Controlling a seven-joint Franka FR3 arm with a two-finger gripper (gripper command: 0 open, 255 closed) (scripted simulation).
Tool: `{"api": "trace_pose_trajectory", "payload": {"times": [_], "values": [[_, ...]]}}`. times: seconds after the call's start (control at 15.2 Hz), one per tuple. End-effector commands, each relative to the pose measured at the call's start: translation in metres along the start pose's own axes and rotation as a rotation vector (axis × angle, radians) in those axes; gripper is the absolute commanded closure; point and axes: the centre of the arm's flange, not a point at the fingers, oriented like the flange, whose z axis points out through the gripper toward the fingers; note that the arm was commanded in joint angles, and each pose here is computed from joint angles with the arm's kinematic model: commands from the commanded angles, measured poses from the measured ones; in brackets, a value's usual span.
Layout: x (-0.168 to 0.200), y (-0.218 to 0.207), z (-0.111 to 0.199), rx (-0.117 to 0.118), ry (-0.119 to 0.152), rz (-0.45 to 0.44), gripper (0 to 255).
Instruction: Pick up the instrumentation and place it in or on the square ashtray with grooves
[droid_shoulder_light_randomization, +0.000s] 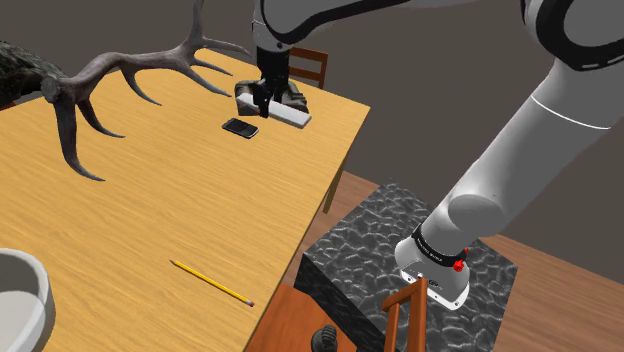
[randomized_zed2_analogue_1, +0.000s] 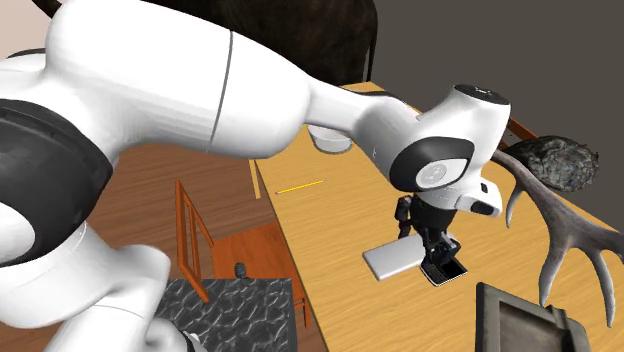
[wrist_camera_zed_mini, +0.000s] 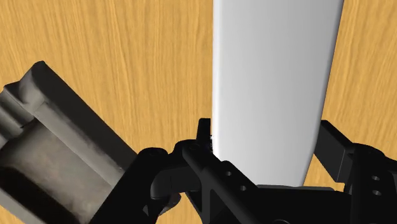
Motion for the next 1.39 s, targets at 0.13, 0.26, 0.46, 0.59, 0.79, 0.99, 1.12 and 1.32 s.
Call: {"api": "trace_pose_trajectory", "payload": {"times": [0.13, 0.26, 0.46, 0.59, 0.79, 0.99, 1.12, 1.32], "values": [[0.024, 0.043, 0.002, -0.001, 0.000, -0.001, 255], [0.037, 0.066, 0.001, -0.001, 0.000, -0.001, 255], [0.056, 0.101, 0.001, -0.001, 0.000, -0.001, 255], [0.069, 0.124, 0.001, -0.001, 0.000, -0.001, 255], [0.088, 0.159, 0.001, -0.001, 0.000, -0.001, 255], [0.108, 0.193, 0.001, -0.001, 0.000, -0.001, 255], [0.120, 0.216, 0.001, -0.001, 0.000, -0.001, 255], [0.127, 0.228, 0.012, -0.001, 0.000, -0.001, 255]]}}
